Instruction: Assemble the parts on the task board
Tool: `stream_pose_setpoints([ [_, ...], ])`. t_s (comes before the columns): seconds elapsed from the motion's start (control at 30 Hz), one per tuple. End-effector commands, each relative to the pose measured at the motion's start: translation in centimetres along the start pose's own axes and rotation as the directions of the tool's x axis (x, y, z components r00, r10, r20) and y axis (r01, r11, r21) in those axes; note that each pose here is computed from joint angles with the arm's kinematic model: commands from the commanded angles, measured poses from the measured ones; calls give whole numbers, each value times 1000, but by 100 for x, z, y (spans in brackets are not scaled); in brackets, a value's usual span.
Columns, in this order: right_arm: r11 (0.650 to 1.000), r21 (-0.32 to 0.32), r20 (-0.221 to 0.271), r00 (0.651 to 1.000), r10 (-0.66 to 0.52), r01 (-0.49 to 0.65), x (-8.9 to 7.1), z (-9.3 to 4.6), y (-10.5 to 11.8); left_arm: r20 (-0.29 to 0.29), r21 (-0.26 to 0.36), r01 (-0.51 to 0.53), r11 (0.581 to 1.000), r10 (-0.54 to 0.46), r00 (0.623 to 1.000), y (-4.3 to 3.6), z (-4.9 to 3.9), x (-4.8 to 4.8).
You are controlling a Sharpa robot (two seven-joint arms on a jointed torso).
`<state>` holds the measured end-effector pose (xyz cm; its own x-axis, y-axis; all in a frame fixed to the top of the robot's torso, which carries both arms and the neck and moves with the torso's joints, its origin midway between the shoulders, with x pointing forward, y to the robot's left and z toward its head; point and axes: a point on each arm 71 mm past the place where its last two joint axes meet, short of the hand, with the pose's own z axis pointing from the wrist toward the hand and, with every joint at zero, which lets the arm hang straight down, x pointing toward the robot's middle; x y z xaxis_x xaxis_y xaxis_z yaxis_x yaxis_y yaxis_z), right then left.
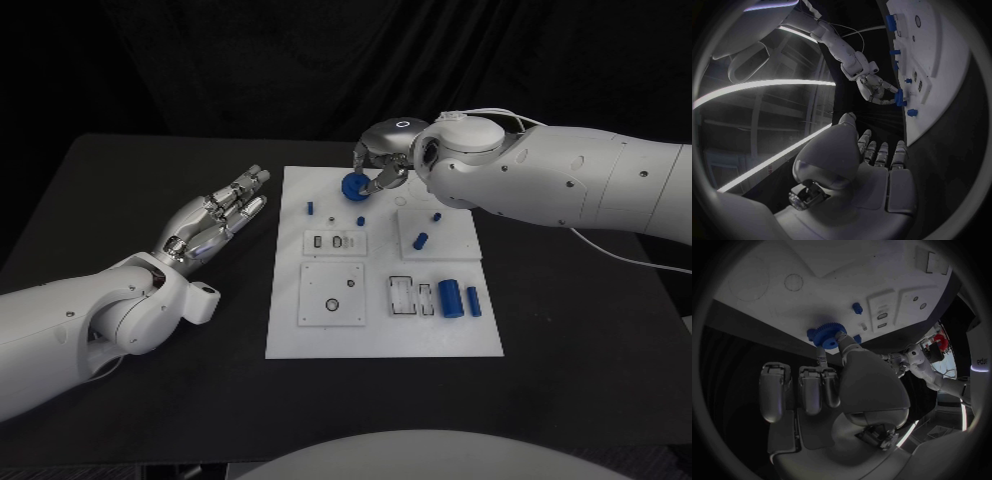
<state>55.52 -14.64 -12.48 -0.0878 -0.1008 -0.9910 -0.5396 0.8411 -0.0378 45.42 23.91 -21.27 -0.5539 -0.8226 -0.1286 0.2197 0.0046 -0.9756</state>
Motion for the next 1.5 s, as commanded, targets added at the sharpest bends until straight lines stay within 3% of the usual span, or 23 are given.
stream_pose_setpoints([
  [0.03,1000,10,-33,999,-7,8,30,14,0,-11,120,12,993,-11,1000,-82,-2,15],
  [0.87,1000,15,-79,997,-10,12,102,60,44,-18,120,17,993,-15,1000,-74,18,28],
  [1.2,1000,18,-76,997,-10,11,103,53,28,-19,117,17,993,-15,1000,-71,18,24],
  [1.33,1000,15,-53,999,-5,6,92,27,3,-19,117,17,993,-15,1000,-71,14,20],
  [1.5,1000,3,23,1000,8,-8,35,-77,-81,-13,115,14,993,-13,1000,-76,-12,-5],
])
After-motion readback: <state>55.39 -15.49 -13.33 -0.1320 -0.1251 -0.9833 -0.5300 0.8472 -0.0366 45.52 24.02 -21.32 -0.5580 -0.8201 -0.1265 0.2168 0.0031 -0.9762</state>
